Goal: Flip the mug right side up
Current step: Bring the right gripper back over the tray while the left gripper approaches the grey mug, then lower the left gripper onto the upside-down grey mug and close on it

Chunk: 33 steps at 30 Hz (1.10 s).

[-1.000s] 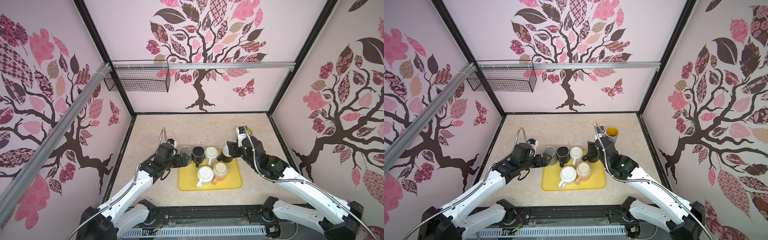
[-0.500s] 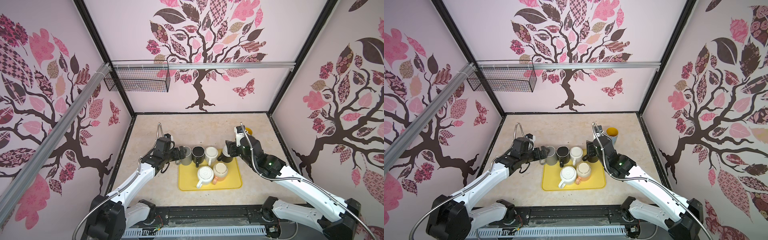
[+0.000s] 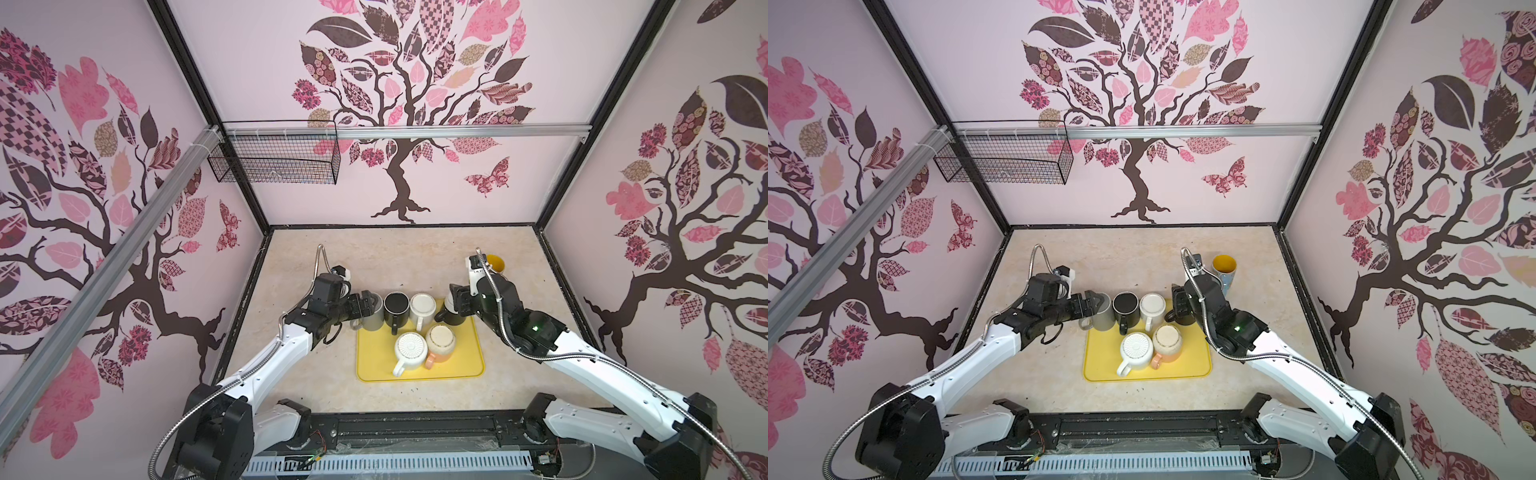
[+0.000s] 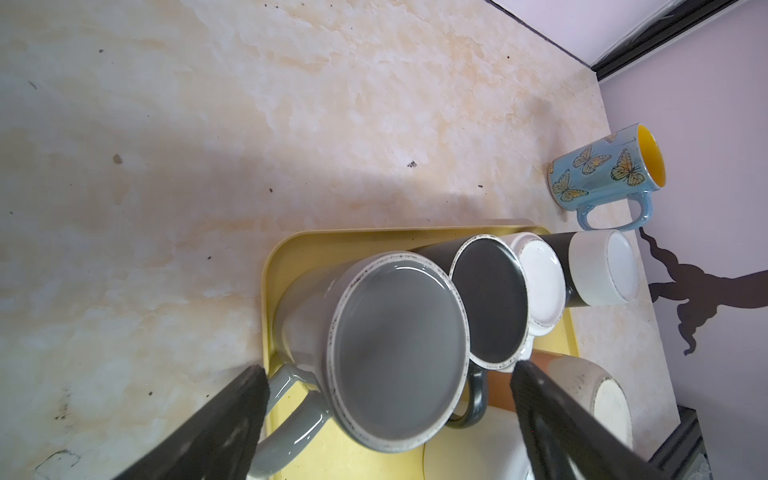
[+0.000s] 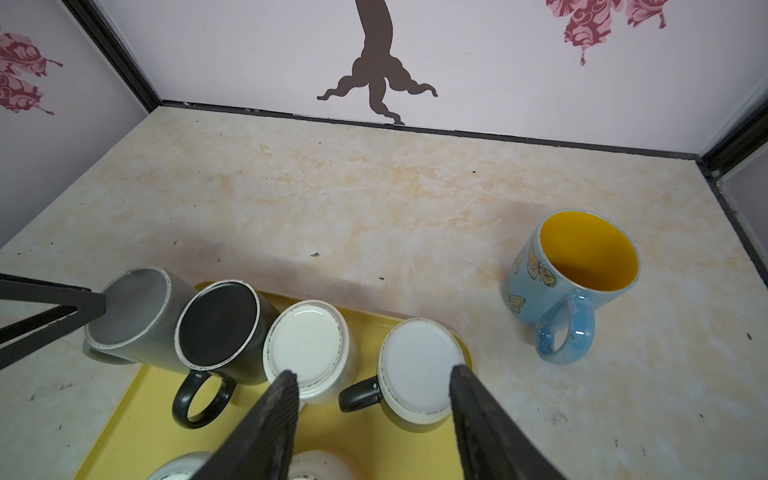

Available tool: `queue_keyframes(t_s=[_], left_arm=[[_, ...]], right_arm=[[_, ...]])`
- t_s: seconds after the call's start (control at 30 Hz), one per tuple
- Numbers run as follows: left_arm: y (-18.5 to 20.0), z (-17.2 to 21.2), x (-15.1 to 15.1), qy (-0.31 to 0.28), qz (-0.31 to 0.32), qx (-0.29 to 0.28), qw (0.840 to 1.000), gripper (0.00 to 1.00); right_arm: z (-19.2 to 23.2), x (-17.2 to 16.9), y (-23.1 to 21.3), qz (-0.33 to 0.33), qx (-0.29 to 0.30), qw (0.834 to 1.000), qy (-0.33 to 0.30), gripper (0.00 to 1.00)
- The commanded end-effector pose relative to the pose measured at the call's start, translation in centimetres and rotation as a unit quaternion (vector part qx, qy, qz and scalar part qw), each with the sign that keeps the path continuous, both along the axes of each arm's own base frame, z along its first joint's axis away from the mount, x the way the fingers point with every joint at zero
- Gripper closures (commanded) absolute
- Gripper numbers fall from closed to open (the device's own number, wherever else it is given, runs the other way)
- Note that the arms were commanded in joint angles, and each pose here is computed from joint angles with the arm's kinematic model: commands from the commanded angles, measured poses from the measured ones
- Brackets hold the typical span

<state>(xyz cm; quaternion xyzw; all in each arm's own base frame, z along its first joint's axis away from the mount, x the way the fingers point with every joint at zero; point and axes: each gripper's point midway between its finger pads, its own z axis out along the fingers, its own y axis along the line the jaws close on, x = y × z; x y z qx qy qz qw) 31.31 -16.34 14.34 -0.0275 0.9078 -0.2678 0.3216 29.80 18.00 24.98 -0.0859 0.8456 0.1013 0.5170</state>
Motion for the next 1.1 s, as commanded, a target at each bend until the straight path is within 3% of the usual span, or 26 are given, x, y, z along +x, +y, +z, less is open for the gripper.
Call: queue_keyframes(t_s=[0.0,0.4,0.7,0.8,0.97,1.07], left_arm=[[-0.1,-1.1,-0.4,0.013,-0.002,-0.006,1.000,0.06],[-0.2,-2.7,-2.7,0.040,-0.003,-0.024,0.999,0.10],[-1.1,-1.5,-5.4,0.020,-0.020,-0.026,0.999,0.14],[-0.5,-1.1,-5.6,0.005,-0.017,0.018,1.000,0.16],[0.3,-1.2,-5.8,-0.006,-0.033,0.166,0.986,0.18],[-0.1,-1.4,-5.6,0.000,-0.045,0.181,0.982,0.19]], right_arm=[[1.1,0.0,0.0,0.003,0.007,1.000,-0.015,0.39],[0.9,-0.3,-0.2,0.005,0.009,1.000,-0.014,0.39],[1.0,-0.6,-0.4,0.005,0.012,1.000,-0.019,0.39],[0.8,-0.6,-0.3,0.009,0.014,1.000,-0.017,0.40],[0.5,-0.7,0.1,0.015,0.019,1.000,-0.011,0.41],[0.3,-0.7,0.2,0.019,0.022,1.000,-0.012,0.41]])
